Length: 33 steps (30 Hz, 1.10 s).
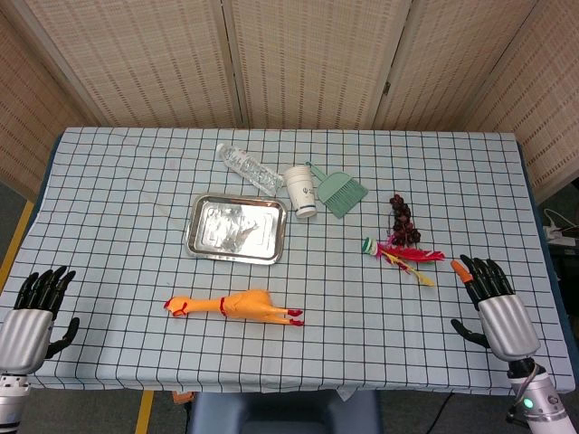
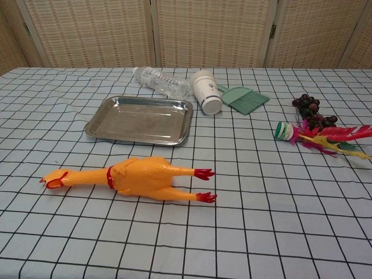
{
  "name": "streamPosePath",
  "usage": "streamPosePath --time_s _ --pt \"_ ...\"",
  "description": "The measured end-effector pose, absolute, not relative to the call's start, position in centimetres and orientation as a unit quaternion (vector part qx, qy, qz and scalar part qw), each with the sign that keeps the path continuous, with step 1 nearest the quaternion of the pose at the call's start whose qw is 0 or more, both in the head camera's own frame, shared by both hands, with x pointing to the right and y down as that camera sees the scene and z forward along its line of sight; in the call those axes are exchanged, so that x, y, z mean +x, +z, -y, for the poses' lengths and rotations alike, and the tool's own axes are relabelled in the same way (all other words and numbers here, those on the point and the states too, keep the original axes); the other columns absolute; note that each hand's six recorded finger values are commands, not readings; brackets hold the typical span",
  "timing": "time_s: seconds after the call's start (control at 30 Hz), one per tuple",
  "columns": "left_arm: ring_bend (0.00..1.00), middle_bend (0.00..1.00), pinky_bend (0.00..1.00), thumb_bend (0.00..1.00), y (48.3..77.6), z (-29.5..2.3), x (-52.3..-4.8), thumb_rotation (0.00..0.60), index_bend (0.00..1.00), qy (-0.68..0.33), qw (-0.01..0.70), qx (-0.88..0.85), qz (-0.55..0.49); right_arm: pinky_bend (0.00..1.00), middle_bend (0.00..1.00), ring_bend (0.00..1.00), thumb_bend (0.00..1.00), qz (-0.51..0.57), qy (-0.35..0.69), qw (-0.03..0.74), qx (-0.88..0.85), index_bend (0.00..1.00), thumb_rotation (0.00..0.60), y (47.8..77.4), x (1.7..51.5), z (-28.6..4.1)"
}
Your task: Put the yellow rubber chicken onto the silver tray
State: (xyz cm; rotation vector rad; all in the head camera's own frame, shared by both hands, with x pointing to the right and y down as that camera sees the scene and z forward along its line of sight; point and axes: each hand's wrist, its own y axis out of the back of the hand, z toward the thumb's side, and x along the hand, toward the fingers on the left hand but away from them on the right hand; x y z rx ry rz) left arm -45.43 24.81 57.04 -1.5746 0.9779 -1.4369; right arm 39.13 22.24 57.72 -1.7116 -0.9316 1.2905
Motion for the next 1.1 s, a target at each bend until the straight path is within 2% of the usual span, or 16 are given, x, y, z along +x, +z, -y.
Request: streamPosePath --time_s 0.2,0.43,0.83,1.1 --pt "0.0 0.0 0.03 0.42 57.3 -24.8 -45.2 0.6 0.0 -0.565 0.387 -0.622 -0.381 0.0 0.0 0.0 0.14 0.364 0.511 0.392 -0.673 0.0 0.6 57.8 39.3 -22.2" --pt "0.0 0.0 0.04 0.42 58.9 -25.5 -43.4 0.6 0.0 -0.554 0.369 -0.655 -0.359 0.0 0.0 0.0 0.14 0.371 0.507 0.393 -0.671 0.0 0.6 57.1 39.5 -22.3" --pt "0.0 0.0 0.07 0.42 63.1 -25.5 -35.6 0.6 0.06 -0.524 0.342 -0.73 -0.276 0.0 0.0 0.0 0.14 0.354 0.517 0.388 -0.676 0.0 0.6 57.9 39.3 -22.4" --pt "0.0 0.0 0.07 0.42 66.3 -23.8 -31.1 0.6 0.06 -0.531 0.336 -0.738 -0.244 0.0 0.0 0.0 0.14 0.351 0.524 0.383 -0.675 0.0 0.6 58.0 39.7 -22.4"
